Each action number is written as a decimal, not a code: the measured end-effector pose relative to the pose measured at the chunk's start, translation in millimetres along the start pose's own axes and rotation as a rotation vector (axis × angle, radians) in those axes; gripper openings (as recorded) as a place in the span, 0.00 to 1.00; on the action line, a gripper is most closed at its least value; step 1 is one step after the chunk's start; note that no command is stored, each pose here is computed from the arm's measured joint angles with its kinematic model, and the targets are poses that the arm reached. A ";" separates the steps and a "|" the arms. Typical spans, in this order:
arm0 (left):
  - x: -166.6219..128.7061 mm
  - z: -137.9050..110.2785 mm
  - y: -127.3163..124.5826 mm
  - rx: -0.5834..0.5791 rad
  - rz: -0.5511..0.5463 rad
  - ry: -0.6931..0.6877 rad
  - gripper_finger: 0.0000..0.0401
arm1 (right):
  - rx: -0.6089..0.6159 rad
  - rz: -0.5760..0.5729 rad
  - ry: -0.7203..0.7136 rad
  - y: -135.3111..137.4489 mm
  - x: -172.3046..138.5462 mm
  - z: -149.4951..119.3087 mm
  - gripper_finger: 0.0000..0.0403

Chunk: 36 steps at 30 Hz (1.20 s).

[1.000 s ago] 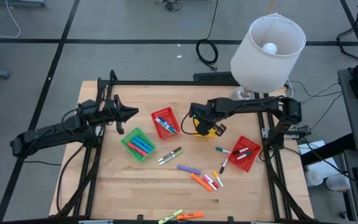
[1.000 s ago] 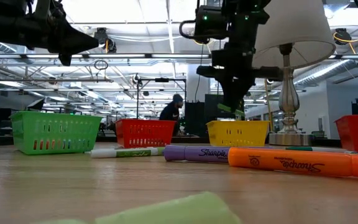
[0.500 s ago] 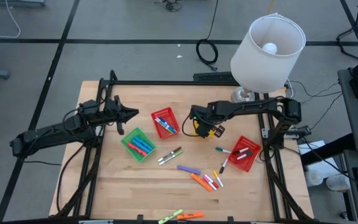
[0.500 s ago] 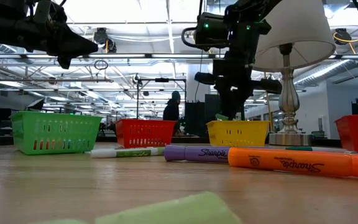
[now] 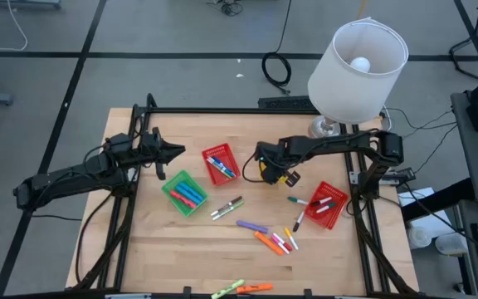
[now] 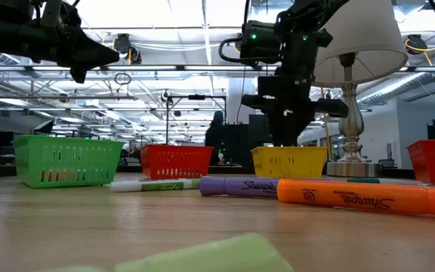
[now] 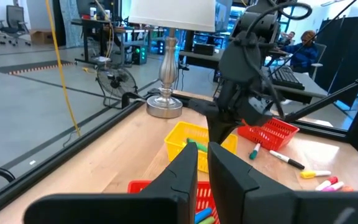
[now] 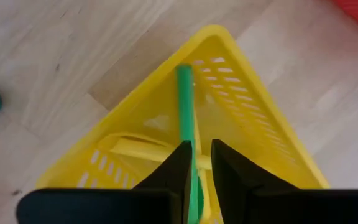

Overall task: Pick & Place Markers
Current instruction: Put the small green highlighter pen into the right red bin

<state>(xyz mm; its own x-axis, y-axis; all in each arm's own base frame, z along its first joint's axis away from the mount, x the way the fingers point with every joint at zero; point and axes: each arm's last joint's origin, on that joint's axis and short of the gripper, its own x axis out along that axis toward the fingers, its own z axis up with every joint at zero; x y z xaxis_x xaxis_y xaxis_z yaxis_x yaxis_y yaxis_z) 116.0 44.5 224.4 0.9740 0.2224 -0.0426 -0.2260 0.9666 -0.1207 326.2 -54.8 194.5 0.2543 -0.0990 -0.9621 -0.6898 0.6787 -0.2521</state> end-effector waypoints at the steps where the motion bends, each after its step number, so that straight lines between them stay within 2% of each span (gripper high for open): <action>1: 0.0 0.0 0.0 0.000 0.000 0.000 0.12 | 0.010 -0.015 0.003 -0.4 -2.7 -0.2 0.11; 6: 0.0 0.5 -0.1 0.005 -0.001 -0.005 0.12 | 0.016 -0.146 0.046 1.5 -28.8 0.1 0.12; 8: -0.1 1.2 -0.1 0.007 -0.001 -0.012 0.12 | 0.028 -0.203 0.012 4.0 -47.7 0.6 0.12; 10: -0.1 2.0 -0.2 0.009 -0.001 -0.020 0.12 | 0.090 -0.250 -0.064 8.0 -69.8 0.4 0.12; 12: 0.0 2.0 -0.2 0.009 -0.002 -0.021 0.12 | 0.192 -0.290 -0.203 12.8 -96.5 -0.2 0.11; 16: -0.1 2.0 -0.3 0.009 -0.002 -0.021 0.12 | 0.375 -0.294 -0.643 31.9 -158.9 -2.8 0.08; 19: 0.0 2.0 -0.2 0.009 -0.001 -0.021 0.12 | 0.481 -0.321 -0.862 55.3 -180.7 -11.9 0.04; 23: -0.1 3.0 0.6 0.010 0.028 -0.033 0.12 | 0.629 -0.326 -0.953 85.5 -172.4 -33.9 0.01; 28: 0.0 2.3 0.2 -0.003 0.020 -0.025 0.12 | 0.797 -0.251 -1.016 111.6 -131.1 -52.7 0.00; 32: 0.3 -2.3 -2.2 -0.042 -0.018 0.022 0.12 | 0.855 -0.231 -1.063 122.8 -93.5 -57.8 0.00; 36: 0.7 -4.2 -8.1 -0.061 -0.096 0.047 0.12 | 0.832 -0.250 -1.165 134.2 -68.5 -59.9 0.00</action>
<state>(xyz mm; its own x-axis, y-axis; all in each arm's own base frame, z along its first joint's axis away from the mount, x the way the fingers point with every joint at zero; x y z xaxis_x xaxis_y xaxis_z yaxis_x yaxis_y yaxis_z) 118.4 36.3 221.2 0.9898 0.1216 -0.0737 -0.1334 0.9733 -0.1866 175.6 -0.5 220.4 0.9814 0.0846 -0.1721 -0.0635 0.9902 0.1246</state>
